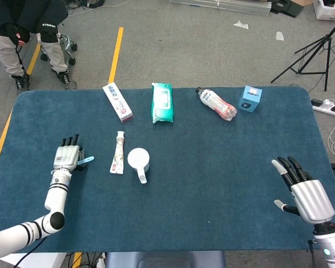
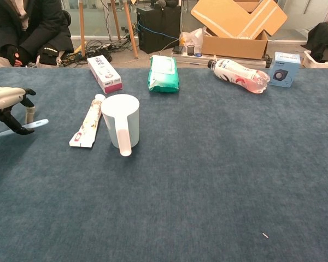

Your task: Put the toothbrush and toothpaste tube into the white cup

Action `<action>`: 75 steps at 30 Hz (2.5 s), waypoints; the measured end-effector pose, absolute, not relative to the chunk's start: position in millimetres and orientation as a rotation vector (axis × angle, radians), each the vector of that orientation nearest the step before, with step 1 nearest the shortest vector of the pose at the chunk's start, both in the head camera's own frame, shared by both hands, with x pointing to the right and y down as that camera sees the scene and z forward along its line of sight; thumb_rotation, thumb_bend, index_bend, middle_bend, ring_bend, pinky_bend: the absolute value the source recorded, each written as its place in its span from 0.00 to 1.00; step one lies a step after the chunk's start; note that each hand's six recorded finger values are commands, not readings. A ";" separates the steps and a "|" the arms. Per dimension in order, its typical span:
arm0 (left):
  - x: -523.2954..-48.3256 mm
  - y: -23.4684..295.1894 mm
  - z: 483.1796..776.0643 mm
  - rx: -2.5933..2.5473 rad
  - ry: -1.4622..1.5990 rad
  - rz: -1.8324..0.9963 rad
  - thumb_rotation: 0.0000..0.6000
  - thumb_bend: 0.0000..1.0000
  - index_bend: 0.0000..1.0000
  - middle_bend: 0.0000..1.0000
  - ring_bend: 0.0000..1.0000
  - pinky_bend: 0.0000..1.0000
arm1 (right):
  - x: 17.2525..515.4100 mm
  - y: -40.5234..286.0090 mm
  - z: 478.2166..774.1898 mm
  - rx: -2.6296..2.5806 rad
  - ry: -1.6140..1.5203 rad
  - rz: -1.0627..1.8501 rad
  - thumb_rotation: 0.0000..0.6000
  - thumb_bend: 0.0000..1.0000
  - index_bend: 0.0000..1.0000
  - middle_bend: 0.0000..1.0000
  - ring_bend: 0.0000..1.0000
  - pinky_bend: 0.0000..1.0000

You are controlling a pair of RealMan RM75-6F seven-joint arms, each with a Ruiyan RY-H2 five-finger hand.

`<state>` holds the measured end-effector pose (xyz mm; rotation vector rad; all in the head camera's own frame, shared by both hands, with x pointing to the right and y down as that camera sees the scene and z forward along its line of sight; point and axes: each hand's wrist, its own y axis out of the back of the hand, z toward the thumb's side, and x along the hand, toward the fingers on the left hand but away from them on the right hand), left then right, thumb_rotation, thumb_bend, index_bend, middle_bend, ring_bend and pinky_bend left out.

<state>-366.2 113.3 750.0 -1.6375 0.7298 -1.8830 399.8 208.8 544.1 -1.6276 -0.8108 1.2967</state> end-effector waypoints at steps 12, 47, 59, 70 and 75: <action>-375.6 100.0 710.9 -1.624 0.843 -1.812 1.00 0.30 0.55 0.00 0.00 0.00 | 398.2 209.5 545.7 -1.627 -0.802 1.298 1.00 0.00 0.04 0.11 0.06 0.42; -313.8 39.4 595.7 -1.799 1.137 -1.531 1.00 0.30 0.56 0.00 0.00 0.00 | 400.7 209.6 541.5 -1.633 -0.814 1.290 1.00 0.00 0.04 0.11 0.06 0.42; -264.9 22.9 565.8 -2.049 1.256 -1.423 1.00 0.30 0.58 0.00 0.00 0.00 | 401.9 208.9 540.8 -1.639 -0.815 1.289 1.00 0.00 0.04 0.11 0.06 0.42; -225.1 20.1 574.8 -2.158 1.248 -1.376 1.00 0.30 0.58 0.00 0.00 0.00 | 401.6 209.8 540.0 -1.653 -0.808 1.280 1.00 0.00 0.04 0.11 0.06 0.42; -210.1 21.1 580.9 -2.213 1.259 -1.349 1.00 0.31 0.58 0.00 0.00 0.00 | 401.1 210.7 539.9 -1.661 -0.803 1.275 1.00 0.00 0.04 0.11 0.06 0.42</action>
